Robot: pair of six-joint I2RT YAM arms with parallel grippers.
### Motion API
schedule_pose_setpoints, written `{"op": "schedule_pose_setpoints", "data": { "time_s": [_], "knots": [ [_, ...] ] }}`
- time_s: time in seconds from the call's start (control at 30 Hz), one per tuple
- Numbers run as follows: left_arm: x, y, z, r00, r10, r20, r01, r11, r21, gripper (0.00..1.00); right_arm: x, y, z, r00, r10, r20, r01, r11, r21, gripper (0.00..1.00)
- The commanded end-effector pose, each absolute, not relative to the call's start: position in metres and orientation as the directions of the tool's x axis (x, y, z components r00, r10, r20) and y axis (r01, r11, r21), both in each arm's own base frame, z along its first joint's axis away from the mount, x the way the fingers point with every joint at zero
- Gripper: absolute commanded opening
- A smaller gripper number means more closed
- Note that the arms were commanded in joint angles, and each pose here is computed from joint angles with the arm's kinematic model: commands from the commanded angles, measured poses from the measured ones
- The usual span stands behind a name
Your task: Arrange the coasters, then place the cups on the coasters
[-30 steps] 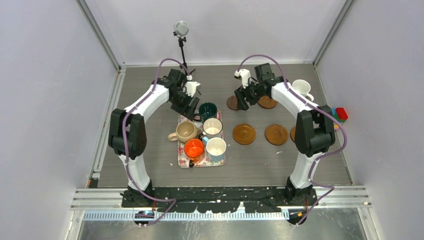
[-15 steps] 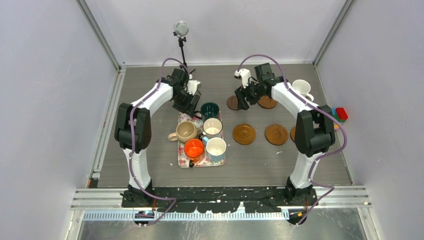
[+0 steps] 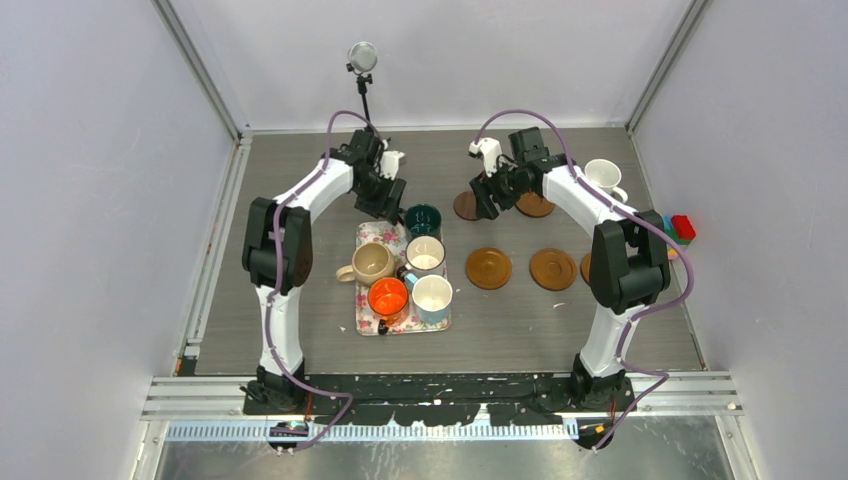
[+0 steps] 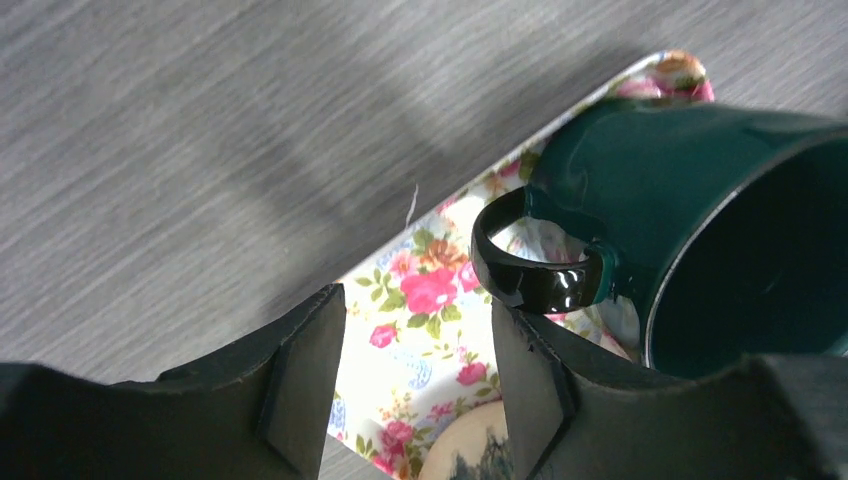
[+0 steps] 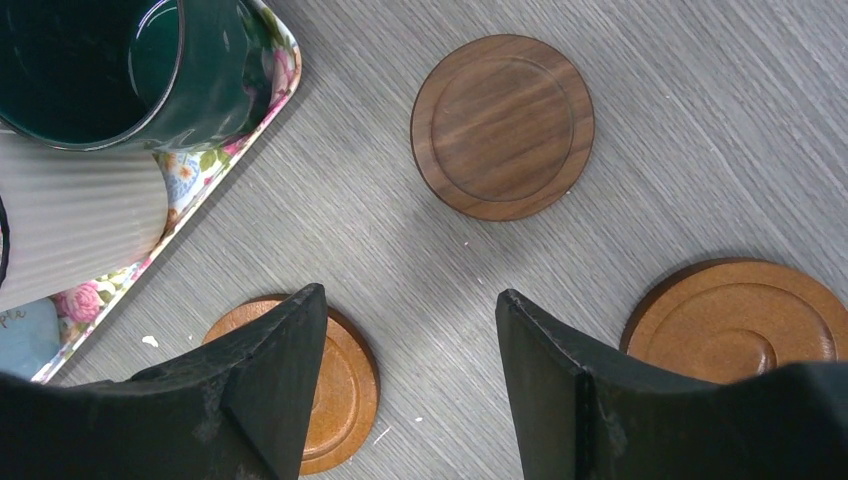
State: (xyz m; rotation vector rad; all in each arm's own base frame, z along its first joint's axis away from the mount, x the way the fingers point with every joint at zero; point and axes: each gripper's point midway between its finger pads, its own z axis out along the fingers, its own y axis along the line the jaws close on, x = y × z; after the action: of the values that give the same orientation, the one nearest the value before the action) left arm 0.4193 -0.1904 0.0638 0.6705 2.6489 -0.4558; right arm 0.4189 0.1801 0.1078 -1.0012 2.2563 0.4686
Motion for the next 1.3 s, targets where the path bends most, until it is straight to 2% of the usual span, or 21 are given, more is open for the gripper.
{"op": "schedule_pose_setpoints", "data": {
  "time_s": [0.0, 0.3, 0.43, 0.63, 0.73, 1.1, 1.27],
  "knots": [
    [0.445, -0.206, 0.079, -0.796, 0.352, -0.492, 0.515, 0.822, -0.244, 0.57, 0.428, 0.185, 0.117, -0.489, -0.524, -0.697, -0.764, 0.643, 0.052, 0.67],
    [0.448, -0.235, 0.078, -0.739, 0.434, -0.516, 0.626, 0.724, -0.289, 0.49, 0.421, 0.183, 0.116, -0.47, -0.55, -0.69, -0.782, 0.622, 0.037, 0.66],
    [0.445, -0.251, 0.081, -0.673, 0.498, -0.547, 0.7, 0.667, -0.255, 0.48, 0.419, 0.182, 0.116, -0.469, -0.554, -0.688, -0.785, 0.618, 0.038, 0.66],
    [0.446, -0.262, 0.084, -0.593, 0.574, -0.565, 0.776, 0.595, -0.21, 0.37, 0.418, 0.181, 0.117, -0.466, -0.554, -0.69, -0.785, 0.618, 0.035, 0.65],
    [0.442, -0.265, 0.086, -0.54, 0.631, -0.557, 0.821, 0.54, -0.184, 0.36, 0.416, 0.18, 0.118, -0.471, -0.548, -0.692, -0.783, 0.62, 0.042, 0.65],
    [0.417, -0.3, 0.098, -0.419, 0.689, -0.591, 0.906, 0.356, -0.228, 0.33, 0.402, 0.171, 0.121, -0.46, -0.553, -0.695, -0.809, 0.583, 0.071, 0.63],
    [0.41, -0.31, 0.094, -0.399, 0.704, -0.588, 0.917, 0.324, -0.234, 0.33, 0.39, 0.166, 0.121, -0.455, -0.568, -0.686, -0.825, 0.558, 0.085, 0.63]
  ]
}}
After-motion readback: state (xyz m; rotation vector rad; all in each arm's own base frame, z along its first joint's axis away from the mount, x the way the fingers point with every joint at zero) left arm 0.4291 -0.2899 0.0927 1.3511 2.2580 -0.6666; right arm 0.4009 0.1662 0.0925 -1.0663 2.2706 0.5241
